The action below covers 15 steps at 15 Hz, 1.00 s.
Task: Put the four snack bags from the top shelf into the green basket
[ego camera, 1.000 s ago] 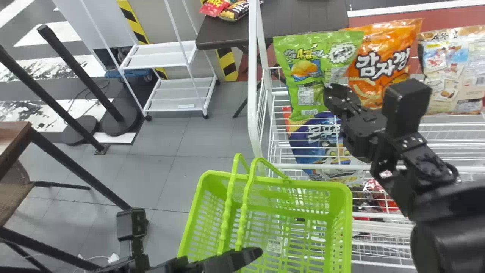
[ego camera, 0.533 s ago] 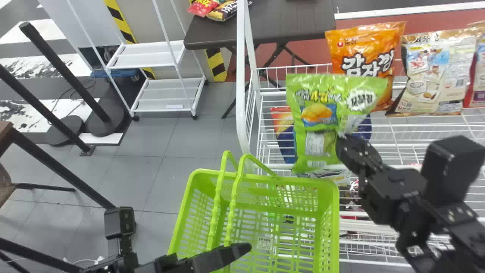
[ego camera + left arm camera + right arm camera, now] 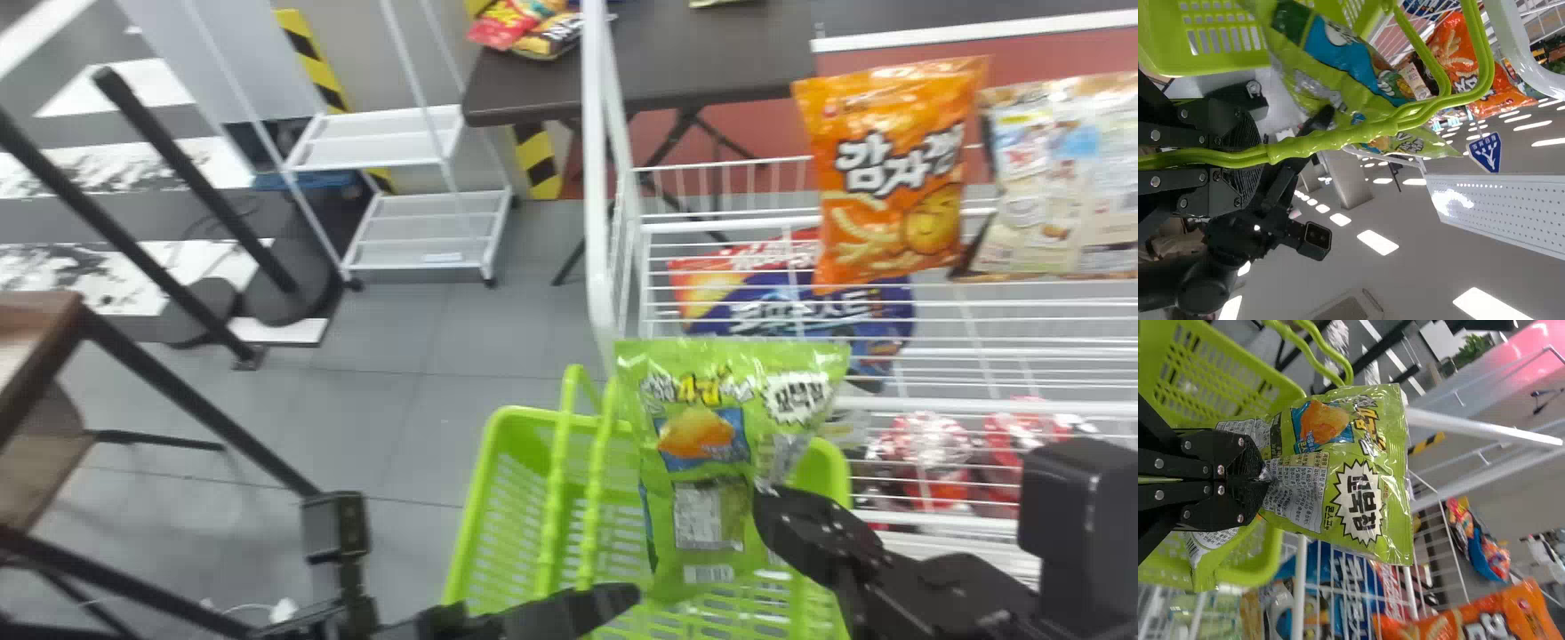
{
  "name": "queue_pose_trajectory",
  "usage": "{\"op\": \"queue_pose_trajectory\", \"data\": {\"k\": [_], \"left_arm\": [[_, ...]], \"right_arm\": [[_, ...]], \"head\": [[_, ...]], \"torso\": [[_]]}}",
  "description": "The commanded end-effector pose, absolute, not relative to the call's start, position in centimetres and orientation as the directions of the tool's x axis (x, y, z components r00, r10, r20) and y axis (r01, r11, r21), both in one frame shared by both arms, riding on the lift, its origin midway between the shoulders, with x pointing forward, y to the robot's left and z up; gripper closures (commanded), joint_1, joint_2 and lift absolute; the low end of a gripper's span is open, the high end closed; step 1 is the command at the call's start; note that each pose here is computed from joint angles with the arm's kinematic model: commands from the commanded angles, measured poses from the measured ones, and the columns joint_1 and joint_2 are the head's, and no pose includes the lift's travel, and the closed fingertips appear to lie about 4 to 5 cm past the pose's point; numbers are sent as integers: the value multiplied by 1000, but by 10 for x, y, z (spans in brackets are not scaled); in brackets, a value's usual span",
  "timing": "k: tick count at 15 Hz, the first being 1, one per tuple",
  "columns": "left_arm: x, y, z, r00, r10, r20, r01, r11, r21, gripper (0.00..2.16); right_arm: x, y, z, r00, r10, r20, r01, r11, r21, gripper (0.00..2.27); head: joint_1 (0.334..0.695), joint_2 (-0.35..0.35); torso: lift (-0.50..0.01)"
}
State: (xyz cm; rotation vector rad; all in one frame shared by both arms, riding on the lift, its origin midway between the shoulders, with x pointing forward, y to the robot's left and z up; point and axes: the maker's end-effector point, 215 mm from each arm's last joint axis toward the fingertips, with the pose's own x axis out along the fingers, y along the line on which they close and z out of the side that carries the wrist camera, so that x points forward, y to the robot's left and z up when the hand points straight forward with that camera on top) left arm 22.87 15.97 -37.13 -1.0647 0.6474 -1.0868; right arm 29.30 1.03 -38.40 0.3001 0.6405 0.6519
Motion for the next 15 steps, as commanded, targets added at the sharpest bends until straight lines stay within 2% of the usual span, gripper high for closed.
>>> {"op": "queue_pose_trajectory", "data": {"k": [1, 2, 3, 4, 7, 10, 11, 13, 15], "left_arm": [[228, 160, -371, 366, -928, 69, 382, 82, -920, 2148], [227, 160, -371, 365, -928, 70, 380, 80, -921, 2148], [227, 159, -371, 364, -929, 70, 380, 79, -922, 2148], [227, 160, -371, 365, -928, 70, 380, 80, -921, 2148], [227, 160, -370, 365, -928, 71, 381, 79, -921, 2148], [225, 160, -371, 366, -928, 75, 376, 74, -924, 2148], [225, 162, -371, 369, -927, 74, 376, 76, -923, 2148], [224, 162, -371, 368, -927, 77, 376, 72, -924, 2148], [224, 162, -370, 368, -927, 78, 376, 71, -924, 2148]], "right_arm": [[264, 29, -415, 490, 671, -556, -480, 740, 470, 1912], [250, 29, -435, 425, 663, -617, -475, 743, 471, 1069], [240, 28, -446, 384, 656, -650, -470, 745, 474, 80], [235, 26, -449, 367, 649, -666, -470, 748, 469, -2], [237, 20, -447, 377, 643, -666, -480, 751, 453, 53], [262, -1, -431, 456, 622, -636, -464, 776, 427, 60], [278, -12, -423, 500, 610, -614, -452, 789, 416, 60], [334, -43, -389, 655, 566, -500, -428, 824, 371, 60], [382, -83, -380, 742, 480, -469, -376, 876, 303, 63]], "head": [[695, 350], [695, 350], [695, 350], [695, 350], [695, 350], [695, 350], [695, 350], [695, 350], [695, 301]], "torso": [[-1], [-1], [-1], [-1], [-1], [-1], [-1], [-1], [-1]]}}
